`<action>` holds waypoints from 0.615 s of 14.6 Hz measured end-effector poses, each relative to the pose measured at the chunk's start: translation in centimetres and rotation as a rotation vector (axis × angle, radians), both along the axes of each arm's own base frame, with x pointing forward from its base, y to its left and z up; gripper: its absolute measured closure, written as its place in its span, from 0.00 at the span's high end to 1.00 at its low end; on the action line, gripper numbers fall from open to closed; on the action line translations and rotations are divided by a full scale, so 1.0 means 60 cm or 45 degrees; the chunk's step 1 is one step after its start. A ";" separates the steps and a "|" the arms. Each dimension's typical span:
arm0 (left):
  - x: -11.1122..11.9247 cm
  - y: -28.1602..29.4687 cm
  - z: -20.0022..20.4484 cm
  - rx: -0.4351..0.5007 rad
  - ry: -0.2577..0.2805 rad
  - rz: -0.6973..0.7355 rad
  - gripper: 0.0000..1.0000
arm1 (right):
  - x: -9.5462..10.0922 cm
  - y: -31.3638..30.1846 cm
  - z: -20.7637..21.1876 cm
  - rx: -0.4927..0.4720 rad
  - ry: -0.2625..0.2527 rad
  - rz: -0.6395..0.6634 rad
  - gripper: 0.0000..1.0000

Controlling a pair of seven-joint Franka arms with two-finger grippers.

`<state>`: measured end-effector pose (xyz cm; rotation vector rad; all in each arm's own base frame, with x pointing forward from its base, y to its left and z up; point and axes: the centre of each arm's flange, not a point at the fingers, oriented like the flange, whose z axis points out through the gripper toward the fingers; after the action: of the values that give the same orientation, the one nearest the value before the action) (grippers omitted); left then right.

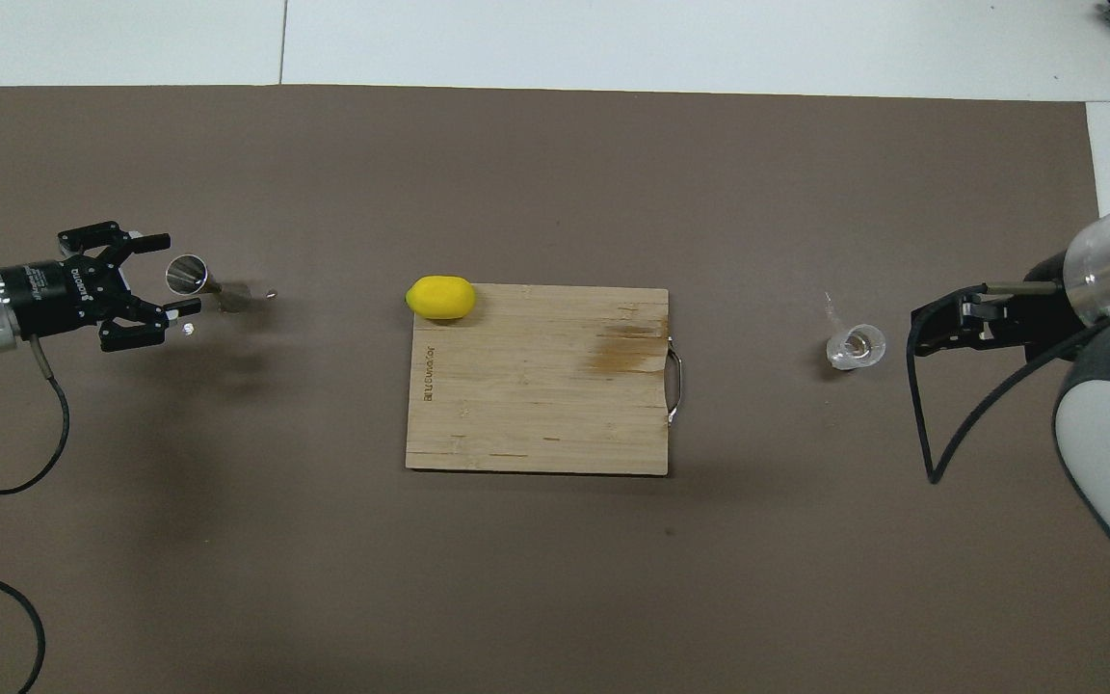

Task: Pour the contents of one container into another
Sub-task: 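Reach the left gripper to the small metal cup and grasp it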

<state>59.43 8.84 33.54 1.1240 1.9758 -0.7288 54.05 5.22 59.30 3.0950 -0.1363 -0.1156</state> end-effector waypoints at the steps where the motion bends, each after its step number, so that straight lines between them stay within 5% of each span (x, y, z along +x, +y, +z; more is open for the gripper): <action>1: -0.001 0.000 -0.002 0.000 0.003 0.001 1.00 | 0.000 0.000 0.000 0.000 0.000 0.000 1.00; 9: -0.004 -0.002 -0.008 0.000 0.012 0.003 0.75 | 0.000 0.000 0.000 0.000 0.000 0.000 1.00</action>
<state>59.16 8.72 33.06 1.1201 1.9844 -0.7345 54.05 5.22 59.30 3.0950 -0.1363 -0.1156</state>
